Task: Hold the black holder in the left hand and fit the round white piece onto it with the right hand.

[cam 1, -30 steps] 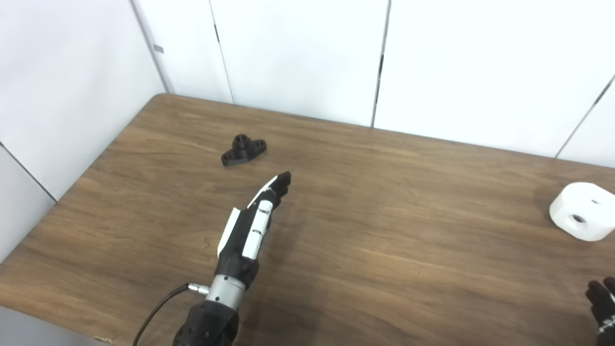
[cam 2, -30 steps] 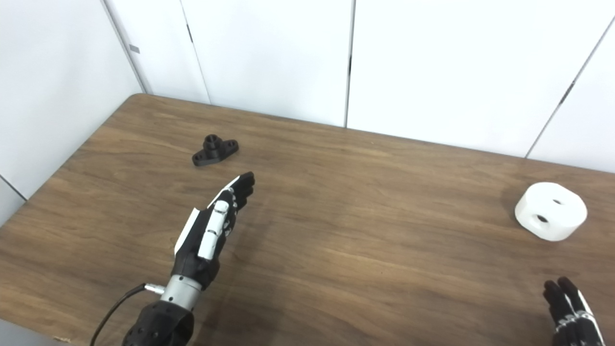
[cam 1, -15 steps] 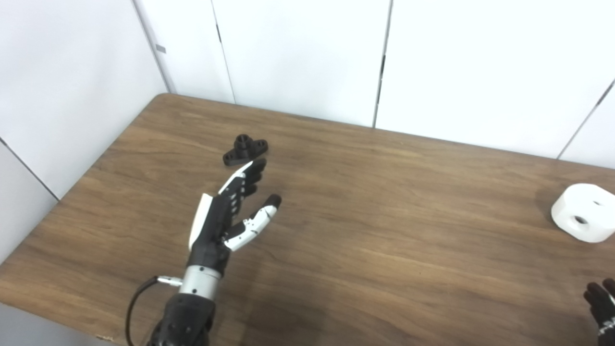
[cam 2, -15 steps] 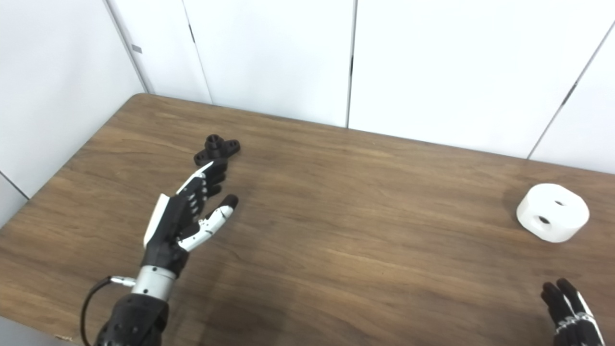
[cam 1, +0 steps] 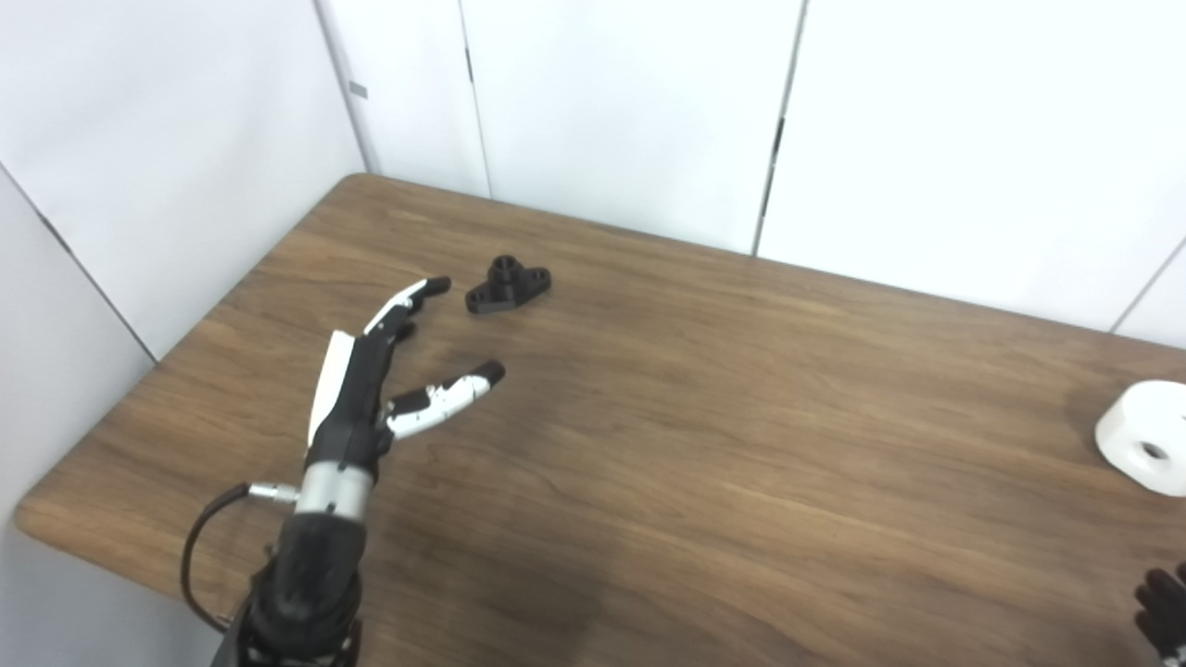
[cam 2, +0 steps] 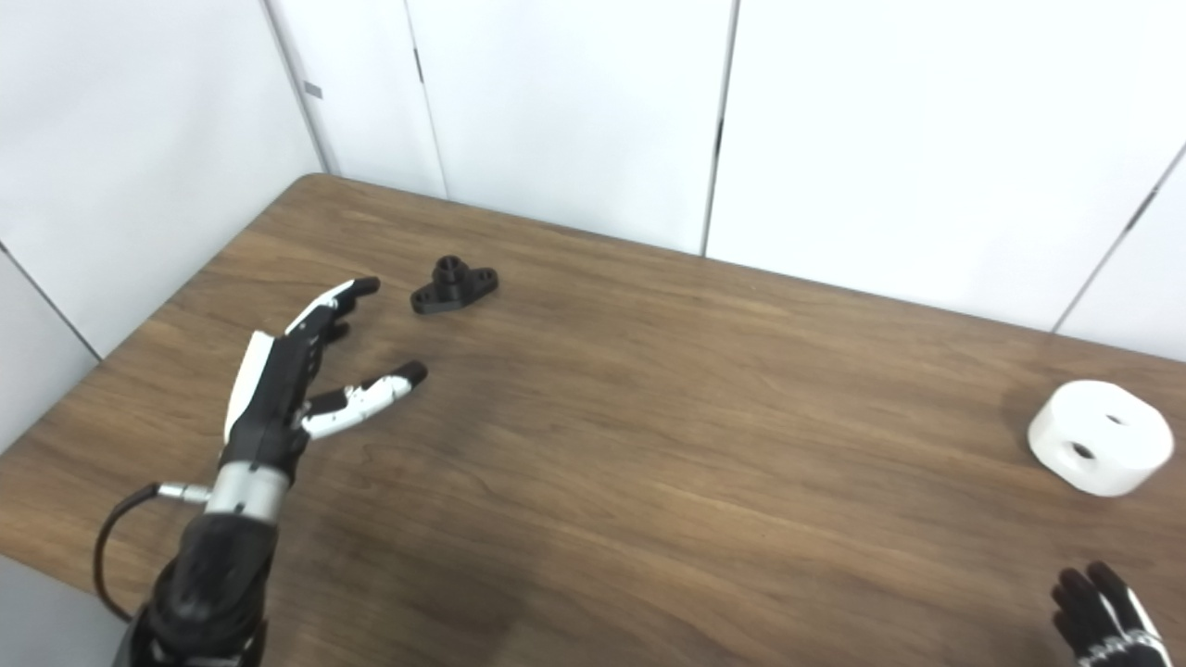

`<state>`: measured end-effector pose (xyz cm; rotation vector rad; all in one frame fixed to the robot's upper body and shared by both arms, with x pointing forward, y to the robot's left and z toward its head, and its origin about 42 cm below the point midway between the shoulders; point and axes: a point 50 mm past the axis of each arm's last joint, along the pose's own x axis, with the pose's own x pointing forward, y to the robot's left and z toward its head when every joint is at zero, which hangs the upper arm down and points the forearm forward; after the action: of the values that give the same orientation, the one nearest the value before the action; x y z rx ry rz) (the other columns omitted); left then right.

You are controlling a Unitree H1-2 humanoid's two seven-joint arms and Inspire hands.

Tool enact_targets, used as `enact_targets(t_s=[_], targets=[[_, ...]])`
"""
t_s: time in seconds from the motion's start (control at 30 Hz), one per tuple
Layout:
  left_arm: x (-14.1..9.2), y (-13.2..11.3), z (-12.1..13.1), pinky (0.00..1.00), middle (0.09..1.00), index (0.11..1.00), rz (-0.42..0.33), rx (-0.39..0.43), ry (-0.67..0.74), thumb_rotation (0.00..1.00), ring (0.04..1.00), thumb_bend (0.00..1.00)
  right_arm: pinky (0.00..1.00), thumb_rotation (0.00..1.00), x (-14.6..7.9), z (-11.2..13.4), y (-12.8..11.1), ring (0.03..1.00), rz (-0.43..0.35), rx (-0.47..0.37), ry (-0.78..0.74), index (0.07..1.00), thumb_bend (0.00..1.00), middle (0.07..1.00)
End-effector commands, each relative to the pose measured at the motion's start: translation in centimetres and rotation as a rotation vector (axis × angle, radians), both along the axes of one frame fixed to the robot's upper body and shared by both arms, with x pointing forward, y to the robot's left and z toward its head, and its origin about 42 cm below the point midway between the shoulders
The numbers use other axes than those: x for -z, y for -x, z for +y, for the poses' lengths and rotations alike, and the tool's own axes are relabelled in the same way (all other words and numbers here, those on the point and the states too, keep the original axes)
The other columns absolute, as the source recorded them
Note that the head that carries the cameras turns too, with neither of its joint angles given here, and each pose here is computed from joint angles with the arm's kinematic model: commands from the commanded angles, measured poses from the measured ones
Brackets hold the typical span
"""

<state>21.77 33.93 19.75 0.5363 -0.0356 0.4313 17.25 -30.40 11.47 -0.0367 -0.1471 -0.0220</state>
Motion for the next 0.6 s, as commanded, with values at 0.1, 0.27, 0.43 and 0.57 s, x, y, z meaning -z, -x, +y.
enact_targets(t_s=[0.1,0.27,0.43,0.57], targets=[[-1.4,-2.0,1.6,1.00,0.943,0.854,-0.001,-0.065,-0.129,0.28,0.999,0.84,0.94,0.95,-0.1,0.2,0.0,0.906,-0.039,-0.002,-0.015,0.892,0.67,0.886],[-1.3,-4.0,2.6,1.00,0.932,0.845,0.021,-0.076,-0.195,0.31,1.000,0.83,0.94,0.95,-0.2,0.4,0.0,0.899,-0.040,-0.001,-0.015,0.893,0.67,0.882],[-1.3,-6.2,3.1,0.96,0.923,0.835,0.040,-0.076,-0.249,0.33,0.981,0.85,0.95,0.95,-0.3,0.6,0.1,0.900,-0.039,-0.004,-0.016,0.895,0.67,0.885],[-1.4,-8.7,3.3,0.93,0.925,0.824,0.062,-0.076,-0.258,0.31,0.968,0.87,0.96,0.94,-0.3,0.7,0.2,0.902,-0.043,-0.003,-0.021,0.891,0.68,0.879]])
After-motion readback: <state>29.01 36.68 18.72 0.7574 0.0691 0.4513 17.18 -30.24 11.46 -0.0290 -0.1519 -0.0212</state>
